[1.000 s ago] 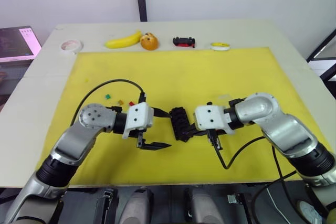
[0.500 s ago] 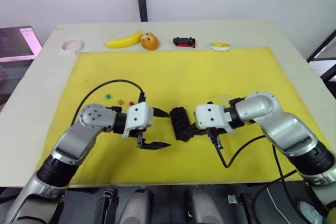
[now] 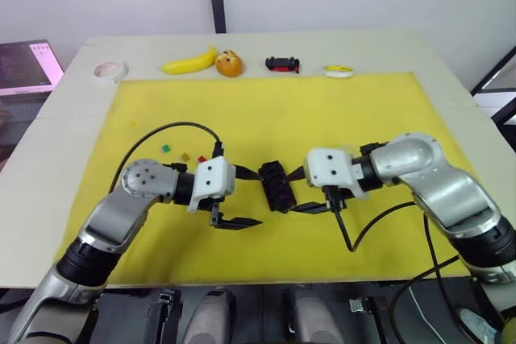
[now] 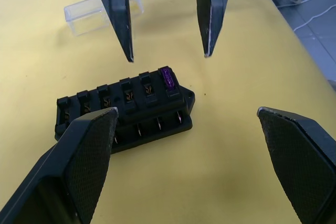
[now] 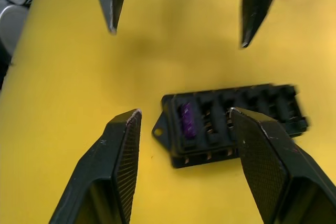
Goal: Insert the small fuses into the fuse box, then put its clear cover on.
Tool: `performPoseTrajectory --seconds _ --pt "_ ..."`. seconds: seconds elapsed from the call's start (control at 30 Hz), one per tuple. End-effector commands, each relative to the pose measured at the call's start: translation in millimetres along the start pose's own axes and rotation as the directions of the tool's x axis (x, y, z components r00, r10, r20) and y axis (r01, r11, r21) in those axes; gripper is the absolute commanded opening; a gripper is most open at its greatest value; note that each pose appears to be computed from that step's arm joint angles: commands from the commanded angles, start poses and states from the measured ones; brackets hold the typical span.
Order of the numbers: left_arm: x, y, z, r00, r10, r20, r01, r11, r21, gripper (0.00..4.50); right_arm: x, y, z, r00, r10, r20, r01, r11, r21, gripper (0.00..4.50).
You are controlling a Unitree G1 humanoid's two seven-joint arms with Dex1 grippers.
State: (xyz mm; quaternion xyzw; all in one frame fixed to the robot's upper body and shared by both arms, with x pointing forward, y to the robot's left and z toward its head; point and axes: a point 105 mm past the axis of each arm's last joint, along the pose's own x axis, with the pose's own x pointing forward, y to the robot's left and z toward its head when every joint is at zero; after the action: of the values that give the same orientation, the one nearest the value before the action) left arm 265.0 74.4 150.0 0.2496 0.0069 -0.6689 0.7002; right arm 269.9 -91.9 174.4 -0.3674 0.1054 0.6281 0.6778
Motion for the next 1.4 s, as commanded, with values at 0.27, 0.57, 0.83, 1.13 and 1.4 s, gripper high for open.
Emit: performPoseTrajectory --seconds 0.27,0.57,0.83,1.13,1.4 --pt "-0.6 2.7 9.4 0.999 0.003 0.032 -0.004 0.999 0.038 4.5 0.9 -1.8 -2.2 0.952 -0.033 0.304 -0.009 0.991 0.135 0.03" --pt "0.5 4.6 10.6 0.999 0.013 0.034 -0.014 0.999 0.039 4.5 18.7 -3.4 -19.5 0.956 -0.04 0.292 -0.019 0.98 0.198 0.03" --pt "-0.6 4.9 10.6 0.999 0.018 0.029 -0.019 0.999 0.043 4.5 27.6 -1.0 -28.5 0.966 -0.047 0.254 -0.007 0.978 0.208 0.03" --pt "0.6 9.8 11.0 0.999 0.022 0.029 -0.023 0.998 0.056 4.5 37.5 -3.0 -53.3 0.989 -0.085 0.121 0.063 0.983 0.171 0.03" --pt "1.6 18.2 9.2 0.999 0.029 0.03 -0.031 0.998 0.059 4.5 31.1 -8.5 -31.3 0.968 -0.126 0.215 0.089 0.981 0.175 0.03"
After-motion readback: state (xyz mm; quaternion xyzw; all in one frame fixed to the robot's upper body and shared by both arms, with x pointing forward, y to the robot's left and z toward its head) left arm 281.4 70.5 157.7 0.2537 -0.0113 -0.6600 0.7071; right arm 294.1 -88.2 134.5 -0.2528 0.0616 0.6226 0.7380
